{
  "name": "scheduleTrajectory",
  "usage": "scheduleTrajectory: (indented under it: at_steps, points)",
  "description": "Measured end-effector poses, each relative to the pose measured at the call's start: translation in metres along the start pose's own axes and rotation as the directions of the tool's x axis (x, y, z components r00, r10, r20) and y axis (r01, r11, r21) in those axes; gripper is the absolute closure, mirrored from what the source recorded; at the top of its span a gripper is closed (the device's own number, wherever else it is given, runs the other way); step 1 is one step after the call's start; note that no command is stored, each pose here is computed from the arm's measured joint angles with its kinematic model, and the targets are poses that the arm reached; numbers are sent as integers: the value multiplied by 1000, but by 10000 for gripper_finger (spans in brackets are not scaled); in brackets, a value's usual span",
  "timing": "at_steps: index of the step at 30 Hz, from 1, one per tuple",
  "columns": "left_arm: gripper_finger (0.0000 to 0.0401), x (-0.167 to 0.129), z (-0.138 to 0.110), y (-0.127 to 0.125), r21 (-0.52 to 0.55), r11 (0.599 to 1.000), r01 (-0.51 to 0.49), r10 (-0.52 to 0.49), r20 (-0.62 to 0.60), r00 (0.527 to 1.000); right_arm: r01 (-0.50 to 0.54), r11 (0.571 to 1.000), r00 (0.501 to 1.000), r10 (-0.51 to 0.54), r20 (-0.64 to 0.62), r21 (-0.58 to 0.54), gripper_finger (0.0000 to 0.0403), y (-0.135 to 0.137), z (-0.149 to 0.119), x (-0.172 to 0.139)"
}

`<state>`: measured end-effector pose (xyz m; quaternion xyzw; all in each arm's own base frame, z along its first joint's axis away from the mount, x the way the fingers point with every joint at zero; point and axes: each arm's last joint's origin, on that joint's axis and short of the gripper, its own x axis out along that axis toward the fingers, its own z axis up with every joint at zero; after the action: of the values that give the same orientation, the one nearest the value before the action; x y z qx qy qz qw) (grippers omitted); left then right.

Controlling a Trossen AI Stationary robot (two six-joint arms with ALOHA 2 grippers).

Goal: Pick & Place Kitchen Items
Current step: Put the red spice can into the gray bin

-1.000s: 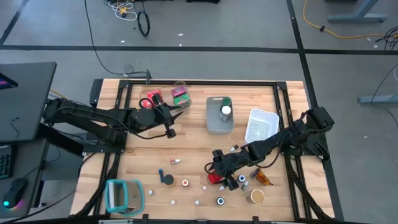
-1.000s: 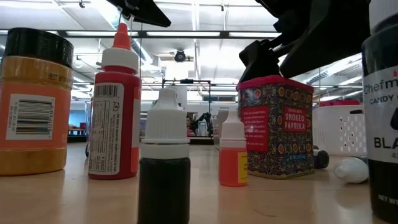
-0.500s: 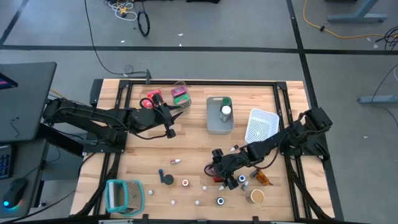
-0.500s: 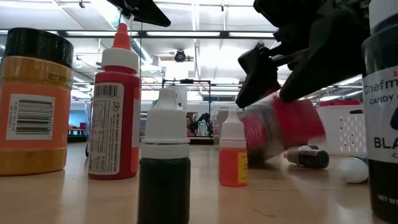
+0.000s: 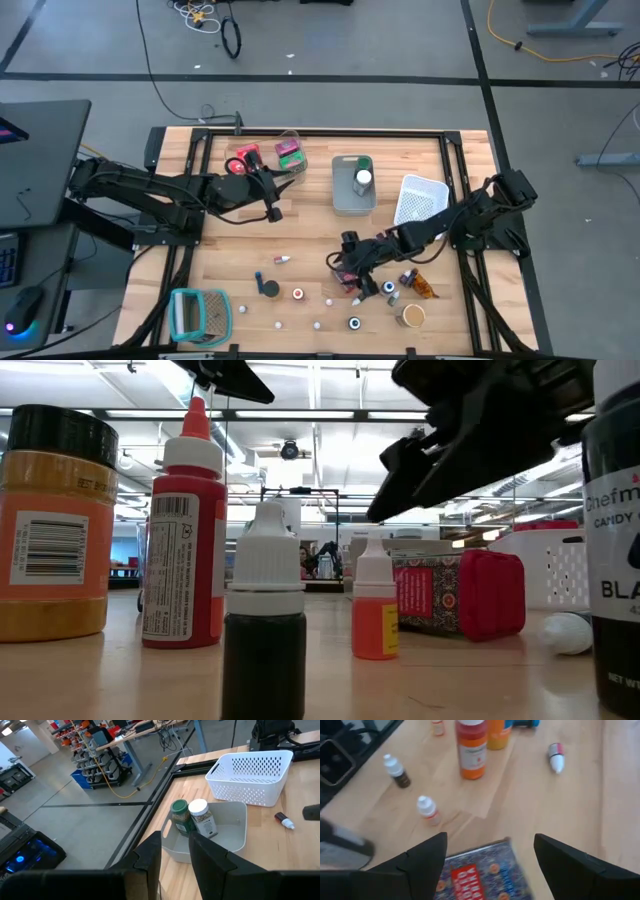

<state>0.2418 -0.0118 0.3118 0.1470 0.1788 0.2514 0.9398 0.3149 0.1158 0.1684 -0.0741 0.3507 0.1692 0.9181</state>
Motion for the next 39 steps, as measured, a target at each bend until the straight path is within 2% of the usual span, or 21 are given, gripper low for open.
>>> scheduleTrajectory:
  at_steps: [3,5,7,10,13,16,20,24,32,35,37,39]
  points:
    - [292,0,-1,0,7,1000,2,-2,-9,1000,-29,997,999,32,-43,70,96,4,-4,-2]
    - [292,0,-1,0,9,1000,2,-2,-11,1000,-13,978,996,30,-80,210,96,3,-7,-2]
    - [292,0,-1,0,10,1000,3,-2,-12,1000,53,926,993,-8,-120,375,96,-2,-11,-2]
    - [292,0,-1,-1,7,1000,10,-10,-11,1000,137,818,988,-75,-133,559,96,-6,-11,-3]
    - [292,0,-1,-1,10,1000,11,-10,-12,1000,168,732,985,-107,-132,661,96,-5,-11,-3]
    - [292,0,-1,0,20,1000,10,-10,-12,1000,193,676,981,-142,-131,711,96,-1,-11,-3]
    - [292,0,-2,0,38,999,11,-10,-12,1000,211,677,977,-166,-132,705,96,2,-11,-3]
    - [292,0,-2,-1,40,999,11,-11,-12,1000,285,684,955,-263,-137,672,96,-1,-13,-4]
    - [292,0,-2,-1,41,999,11,-10,-13,1000,423,761,902,-403,-152,492,96,-33,-14,-4]
    - [292,0,-2,-1,41,999,11,-10,-13,1000,402,768,905,-415,-91,499,96,-45,-6,-6]
    - [292,0,-2,-1,41,999,11,-10,-14,1000,352,786,926,-371,-69,508,96,-48,6,-12]
    - [292,0,-2,-1,41,999,12,-11,-17,1000,322,776,941,-327,-91,542,96,-47,18,-19]
